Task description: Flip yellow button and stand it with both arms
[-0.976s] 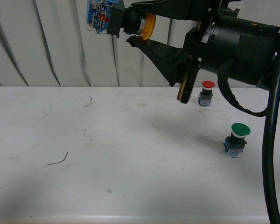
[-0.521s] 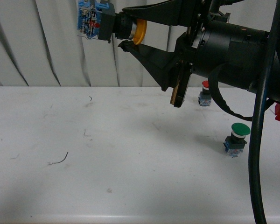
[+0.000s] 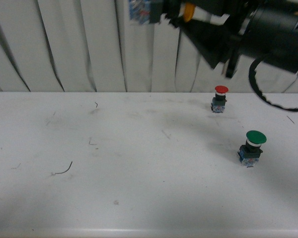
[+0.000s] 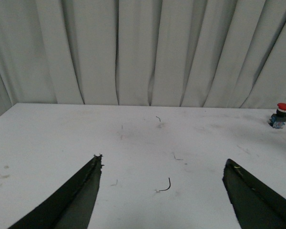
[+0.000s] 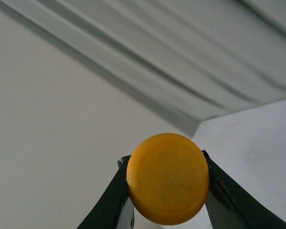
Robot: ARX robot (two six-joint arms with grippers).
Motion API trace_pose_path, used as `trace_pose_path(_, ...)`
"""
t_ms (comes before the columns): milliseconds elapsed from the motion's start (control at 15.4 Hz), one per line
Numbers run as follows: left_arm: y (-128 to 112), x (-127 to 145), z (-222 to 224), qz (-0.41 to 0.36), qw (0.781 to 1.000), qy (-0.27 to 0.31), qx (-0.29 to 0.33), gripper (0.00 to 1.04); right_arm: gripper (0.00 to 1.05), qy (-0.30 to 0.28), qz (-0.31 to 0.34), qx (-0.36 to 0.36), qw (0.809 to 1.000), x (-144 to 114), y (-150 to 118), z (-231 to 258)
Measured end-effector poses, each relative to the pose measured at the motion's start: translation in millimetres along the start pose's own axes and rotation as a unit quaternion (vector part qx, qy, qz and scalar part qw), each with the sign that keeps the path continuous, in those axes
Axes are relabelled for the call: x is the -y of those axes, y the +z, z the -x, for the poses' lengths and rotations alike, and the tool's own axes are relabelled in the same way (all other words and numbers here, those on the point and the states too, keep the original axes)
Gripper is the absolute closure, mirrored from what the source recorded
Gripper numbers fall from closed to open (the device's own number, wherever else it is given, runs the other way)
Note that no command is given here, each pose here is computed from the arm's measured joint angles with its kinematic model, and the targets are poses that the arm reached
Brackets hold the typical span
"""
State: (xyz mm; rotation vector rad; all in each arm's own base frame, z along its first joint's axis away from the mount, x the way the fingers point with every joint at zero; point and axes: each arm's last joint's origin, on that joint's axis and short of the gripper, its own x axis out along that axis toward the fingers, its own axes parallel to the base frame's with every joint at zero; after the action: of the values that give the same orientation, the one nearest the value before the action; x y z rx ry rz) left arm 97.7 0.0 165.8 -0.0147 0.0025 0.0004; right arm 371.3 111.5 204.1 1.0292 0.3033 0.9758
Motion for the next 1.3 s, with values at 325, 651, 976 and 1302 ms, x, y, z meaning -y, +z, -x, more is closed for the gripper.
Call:
trace_pose_path(325,0.0,0.0,0.0,-0.001,1.000,0.000,0.000,0.07,0.69,-0.348,0.278,0.020,0.895,46.4,67.0,29.6)
trace_pose_path(651,0.0,0.0,0.0,-0.001,1.000,0.000,0.000,0.07,0.69,-0.483,0.322,0.004,0.815,82.4,104.7,58.6)
trace_pose_path(976,0.0,0.0,0.0,-0.001,1.000,0.000,0.000,0.07,0.69,-0.521,0.306,-0.065,0.794,104.1,106.8,44.0)
trace_pose_path(1302,0.0,0.0,0.0,-0.001,1.000,0.000,0.000,0.07,0.69,-0.586,0.298,-0.084,0.749,121.3,94.8,28.9)
